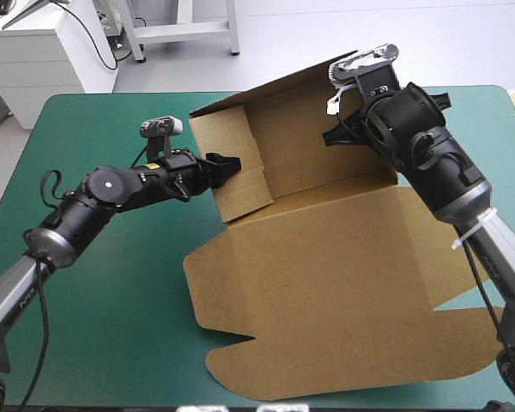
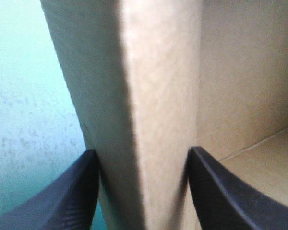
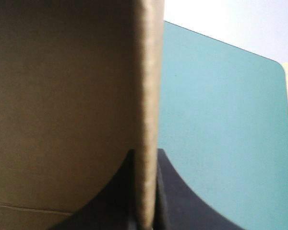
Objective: Fold the box
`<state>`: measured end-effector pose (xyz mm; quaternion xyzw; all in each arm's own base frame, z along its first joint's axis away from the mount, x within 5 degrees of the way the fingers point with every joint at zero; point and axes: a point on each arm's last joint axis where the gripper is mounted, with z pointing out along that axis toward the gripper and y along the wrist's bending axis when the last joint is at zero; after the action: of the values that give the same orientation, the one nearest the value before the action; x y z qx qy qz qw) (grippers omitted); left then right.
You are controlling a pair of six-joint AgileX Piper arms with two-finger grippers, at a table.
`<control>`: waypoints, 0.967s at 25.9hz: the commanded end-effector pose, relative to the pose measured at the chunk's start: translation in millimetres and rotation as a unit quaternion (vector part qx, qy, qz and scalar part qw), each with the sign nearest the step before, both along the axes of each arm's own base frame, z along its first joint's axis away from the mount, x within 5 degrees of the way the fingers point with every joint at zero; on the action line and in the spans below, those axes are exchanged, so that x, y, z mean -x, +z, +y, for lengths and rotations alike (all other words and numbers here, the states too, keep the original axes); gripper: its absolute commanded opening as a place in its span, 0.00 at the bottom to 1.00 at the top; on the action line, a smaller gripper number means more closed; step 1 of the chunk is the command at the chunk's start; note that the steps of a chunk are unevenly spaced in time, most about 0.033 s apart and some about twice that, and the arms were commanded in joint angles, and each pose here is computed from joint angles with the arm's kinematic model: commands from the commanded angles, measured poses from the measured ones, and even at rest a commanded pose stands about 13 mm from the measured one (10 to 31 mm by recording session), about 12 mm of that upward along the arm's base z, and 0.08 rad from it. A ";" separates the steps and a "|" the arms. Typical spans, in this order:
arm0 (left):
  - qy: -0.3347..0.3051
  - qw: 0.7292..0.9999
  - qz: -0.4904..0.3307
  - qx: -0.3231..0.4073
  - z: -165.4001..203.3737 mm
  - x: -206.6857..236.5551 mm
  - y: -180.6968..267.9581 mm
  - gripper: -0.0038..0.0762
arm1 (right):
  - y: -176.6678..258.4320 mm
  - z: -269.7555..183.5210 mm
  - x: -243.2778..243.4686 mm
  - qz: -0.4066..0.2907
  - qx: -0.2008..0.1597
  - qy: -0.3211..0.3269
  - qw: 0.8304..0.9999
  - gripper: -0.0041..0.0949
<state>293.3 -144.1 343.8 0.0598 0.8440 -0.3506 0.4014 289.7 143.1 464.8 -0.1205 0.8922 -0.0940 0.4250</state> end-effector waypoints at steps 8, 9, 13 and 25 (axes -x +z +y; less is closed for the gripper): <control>0.041 0.990 -0.129 0.033 -43.7 15.2 32.7 0.30 | 28.6 -9.3 15.5 -0.059 -0.023 -0.015 0.998 0.03; 0.038 0.990 -0.134 0.024 -44.0 14.8 31.5 0.21 | 28.4 -9.4 15.6 -0.058 -0.022 -0.016 0.998 0.03; 0.020 0.989 -0.147 -0.005 -44.6 15.7 30.4 0.04 | 27.8 -9.8 16.0 -0.054 -0.021 -0.018 0.998 0.03; 0.000 0.976 -0.032 -0.213 -18.8 0.8 44.1 0.04 | 7.7 -11.0 3.2 0.032 -0.089 0.010 0.995 0.03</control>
<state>301.4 -170.8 364.4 0.1333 0.8634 -0.2299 0.4289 290.9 128.6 468.2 -0.0842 0.9014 -0.0740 0.4183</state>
